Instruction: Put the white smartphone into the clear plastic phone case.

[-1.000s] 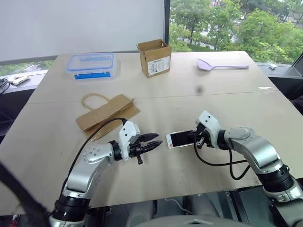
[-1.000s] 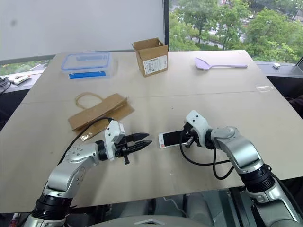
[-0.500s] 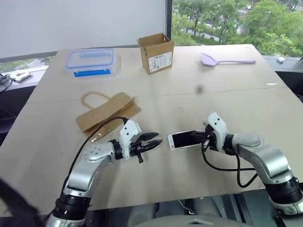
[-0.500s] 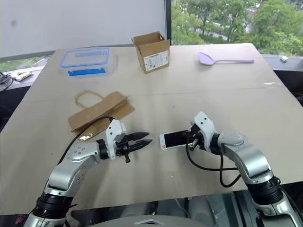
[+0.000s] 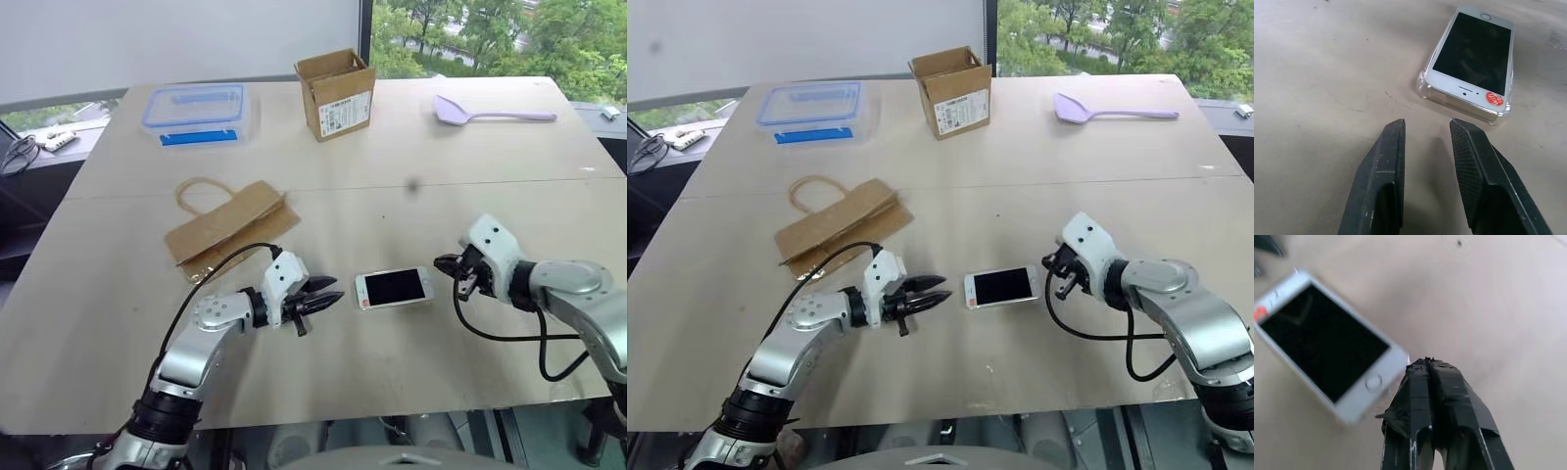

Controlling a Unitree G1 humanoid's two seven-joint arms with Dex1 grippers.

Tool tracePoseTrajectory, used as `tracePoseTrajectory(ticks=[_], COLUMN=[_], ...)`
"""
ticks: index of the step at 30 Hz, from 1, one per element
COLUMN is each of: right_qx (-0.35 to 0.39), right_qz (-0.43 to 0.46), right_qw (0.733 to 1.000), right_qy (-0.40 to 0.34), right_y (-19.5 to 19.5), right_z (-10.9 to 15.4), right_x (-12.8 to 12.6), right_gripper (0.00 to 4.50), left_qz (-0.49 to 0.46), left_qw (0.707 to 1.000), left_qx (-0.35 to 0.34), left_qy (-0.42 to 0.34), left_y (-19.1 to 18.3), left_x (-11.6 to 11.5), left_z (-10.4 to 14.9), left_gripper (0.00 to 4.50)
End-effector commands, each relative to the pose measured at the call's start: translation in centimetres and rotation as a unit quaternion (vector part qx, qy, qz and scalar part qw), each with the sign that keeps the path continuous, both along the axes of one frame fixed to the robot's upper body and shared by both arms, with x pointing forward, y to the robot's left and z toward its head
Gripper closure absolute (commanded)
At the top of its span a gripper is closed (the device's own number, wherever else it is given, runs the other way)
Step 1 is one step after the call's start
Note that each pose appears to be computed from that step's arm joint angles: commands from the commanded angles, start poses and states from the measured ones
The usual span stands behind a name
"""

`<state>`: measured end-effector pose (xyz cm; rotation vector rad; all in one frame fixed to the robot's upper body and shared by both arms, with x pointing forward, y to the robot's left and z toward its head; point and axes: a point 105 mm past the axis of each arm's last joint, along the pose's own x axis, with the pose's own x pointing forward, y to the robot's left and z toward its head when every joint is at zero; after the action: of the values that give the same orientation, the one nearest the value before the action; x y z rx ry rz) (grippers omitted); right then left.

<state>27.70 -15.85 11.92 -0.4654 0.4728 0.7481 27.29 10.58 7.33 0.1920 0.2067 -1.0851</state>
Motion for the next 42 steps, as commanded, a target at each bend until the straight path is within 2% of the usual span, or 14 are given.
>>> tracePoseTrajectory(ticks=[1, 10, 22, 29, 34, 42], right_qx=[-0.031, -0.026, -0.07, -0.096, -0.095, -0.094], right_qz=[0.012, 0.072, 0.173, 0.148, 0.134, 0.136], right_qw=[0.999, 0.997, 0.982, 0.984, 0.985, 0.985], right_qy=[-0.015, -0.012, -0.024, -0.035, -0.042, -0.044], right_y=[0.1, 2.9, 5.6, 4.0, 3.1, 2.8], right_z=[-0.2, -0.6, -1.3, -1.4, -0.6, -0.1], right_x=[-0.5, -1.3, -2.2, -1.0, -0.3, -0.3], right_gripper=[4.5, 4.5, 4.5, 4.5, 4.5, 4.5], left_qz=[-0.012, -0.034, -0.044, -0.013, 0.004, 0.008], left_qw=[1.0, 0.999, 0.999, 1.0, 1.0, 0.999], left_qx=[0.0, -0.006, -0.012, -0.004, 0.016, 0.028], left_qy=[0.005, 0.001, 0.0, 0.006, 0.015, 0.018], left_y=[-1.0, -2.7, -4.5, -2.7, 0.0, 0.4], left_x=[-0.2, -0.3, -0.9, -0.8, -0.3, -0.3], left_z=[-0.4, -0.1, 1.8, 1.7, 1.1, 0.8], left_gripper=[3.04, 3.04, 3.04, 3.04, 3.04, 3.04])
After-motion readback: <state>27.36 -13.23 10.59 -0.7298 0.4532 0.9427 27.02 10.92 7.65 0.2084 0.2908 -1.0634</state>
